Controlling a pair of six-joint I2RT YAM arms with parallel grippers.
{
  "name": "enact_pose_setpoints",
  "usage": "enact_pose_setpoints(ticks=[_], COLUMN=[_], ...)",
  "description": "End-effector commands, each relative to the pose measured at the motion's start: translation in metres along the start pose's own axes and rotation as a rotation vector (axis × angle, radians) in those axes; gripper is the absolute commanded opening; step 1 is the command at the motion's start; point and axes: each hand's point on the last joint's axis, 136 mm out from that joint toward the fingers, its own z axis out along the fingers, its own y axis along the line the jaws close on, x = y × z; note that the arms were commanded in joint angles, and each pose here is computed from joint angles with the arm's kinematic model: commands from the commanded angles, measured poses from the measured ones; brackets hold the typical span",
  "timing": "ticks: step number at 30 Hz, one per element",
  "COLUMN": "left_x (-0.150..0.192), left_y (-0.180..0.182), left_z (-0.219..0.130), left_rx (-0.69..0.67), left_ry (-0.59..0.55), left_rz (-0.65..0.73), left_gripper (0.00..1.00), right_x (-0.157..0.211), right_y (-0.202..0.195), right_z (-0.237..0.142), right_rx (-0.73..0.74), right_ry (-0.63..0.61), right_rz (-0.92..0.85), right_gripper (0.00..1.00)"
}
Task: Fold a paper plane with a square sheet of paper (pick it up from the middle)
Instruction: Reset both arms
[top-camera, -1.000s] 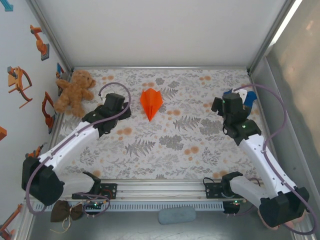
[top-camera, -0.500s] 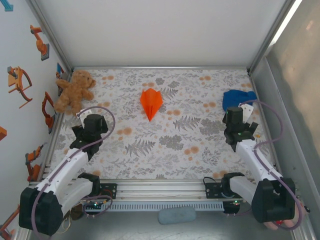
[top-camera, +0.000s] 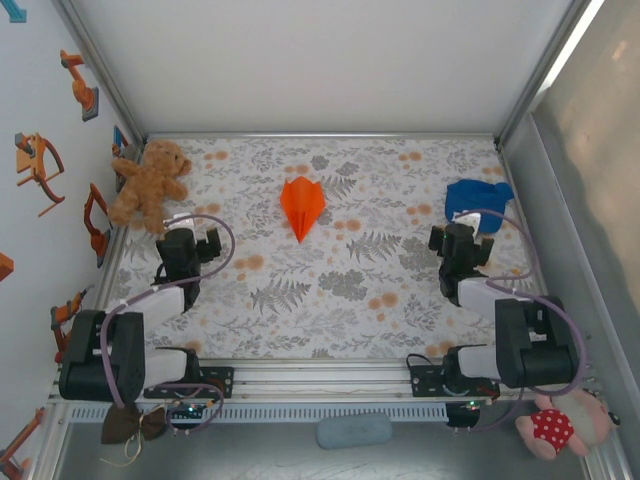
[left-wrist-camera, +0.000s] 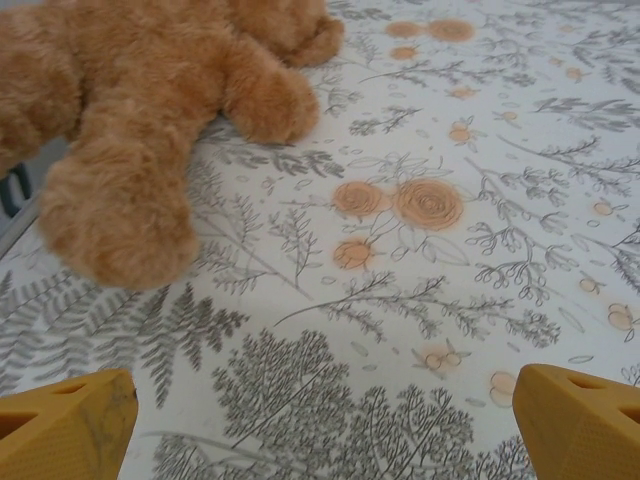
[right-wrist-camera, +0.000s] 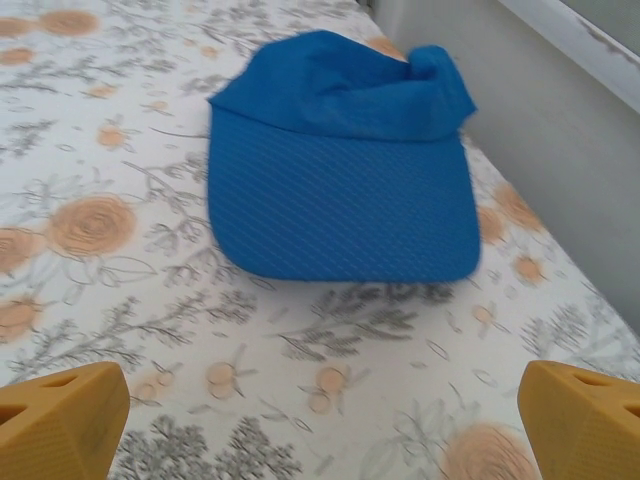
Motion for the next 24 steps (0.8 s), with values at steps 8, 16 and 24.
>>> enact_pose_setpoints(ticks=[8, 16, 24], left_x=[-0.023, -0.007, -0.011], left_y=[-0.020, -0.019, -0.014], left_z=[0.021, 0.039, 0.043], left_rx=[0.204, 0.190, 0.148], left_ry=[-0.109, -0.055, -0.050], left_rz=[0.020, 0.017, 0.006], left_gripper=[0.96, 0.96, 0.96], right_x=[-0.023, -0.013, -0.014], right_y=[0.018, 0.009, 0.006], right_z=[0.021, 0.027, 0.029], right_rx=[-0.133, -0.109, -0.098], right_ry=[-0.126, -0.132, -0.125], right_rz=[0.013, 0.062, 0.072], right_gripper=[0.98, 0.96, 0.99])
